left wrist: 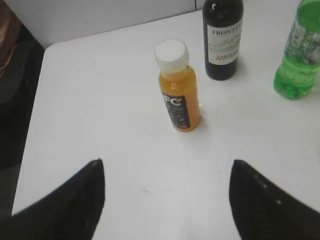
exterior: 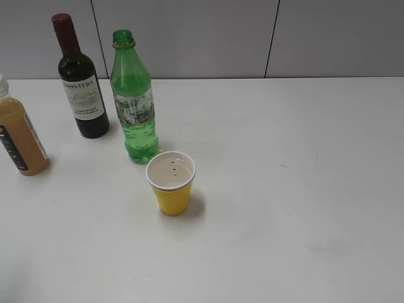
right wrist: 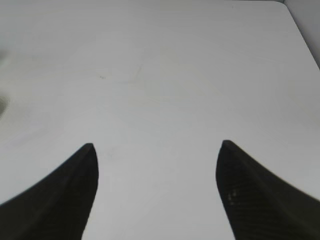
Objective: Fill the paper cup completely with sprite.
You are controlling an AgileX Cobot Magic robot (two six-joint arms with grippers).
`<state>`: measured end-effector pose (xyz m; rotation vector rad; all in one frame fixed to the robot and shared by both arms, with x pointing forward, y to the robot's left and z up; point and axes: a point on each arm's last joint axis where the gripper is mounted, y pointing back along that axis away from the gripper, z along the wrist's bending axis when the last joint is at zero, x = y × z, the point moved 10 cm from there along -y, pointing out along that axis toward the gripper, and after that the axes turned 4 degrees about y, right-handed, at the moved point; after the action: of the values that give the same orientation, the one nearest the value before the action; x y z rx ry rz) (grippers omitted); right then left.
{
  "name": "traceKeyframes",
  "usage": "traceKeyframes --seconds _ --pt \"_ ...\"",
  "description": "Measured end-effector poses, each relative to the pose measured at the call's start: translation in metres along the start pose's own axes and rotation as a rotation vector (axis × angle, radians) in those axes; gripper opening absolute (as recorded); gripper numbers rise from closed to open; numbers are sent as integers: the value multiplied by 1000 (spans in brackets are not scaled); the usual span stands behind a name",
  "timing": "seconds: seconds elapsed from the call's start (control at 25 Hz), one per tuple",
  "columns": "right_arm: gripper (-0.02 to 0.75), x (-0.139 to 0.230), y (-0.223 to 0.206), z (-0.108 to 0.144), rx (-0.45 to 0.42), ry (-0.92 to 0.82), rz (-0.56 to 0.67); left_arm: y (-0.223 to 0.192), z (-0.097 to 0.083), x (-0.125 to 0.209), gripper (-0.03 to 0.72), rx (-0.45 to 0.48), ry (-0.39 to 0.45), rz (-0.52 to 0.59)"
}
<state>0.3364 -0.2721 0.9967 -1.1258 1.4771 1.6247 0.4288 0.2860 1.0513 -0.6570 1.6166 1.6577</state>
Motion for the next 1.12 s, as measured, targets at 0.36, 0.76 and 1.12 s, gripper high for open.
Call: traceKeyframes --seconds 0.36,0.76,1.12 --pt "565 0 0 0 0 1 0 33 -1 27 590 13 96 24" --pt "565 0 0 0 0 1 -1 46 -3 76 590 17 136 -94" --pt "565 0 0 0 -1 0 -1 61 -2 93 590 20 149 -244"
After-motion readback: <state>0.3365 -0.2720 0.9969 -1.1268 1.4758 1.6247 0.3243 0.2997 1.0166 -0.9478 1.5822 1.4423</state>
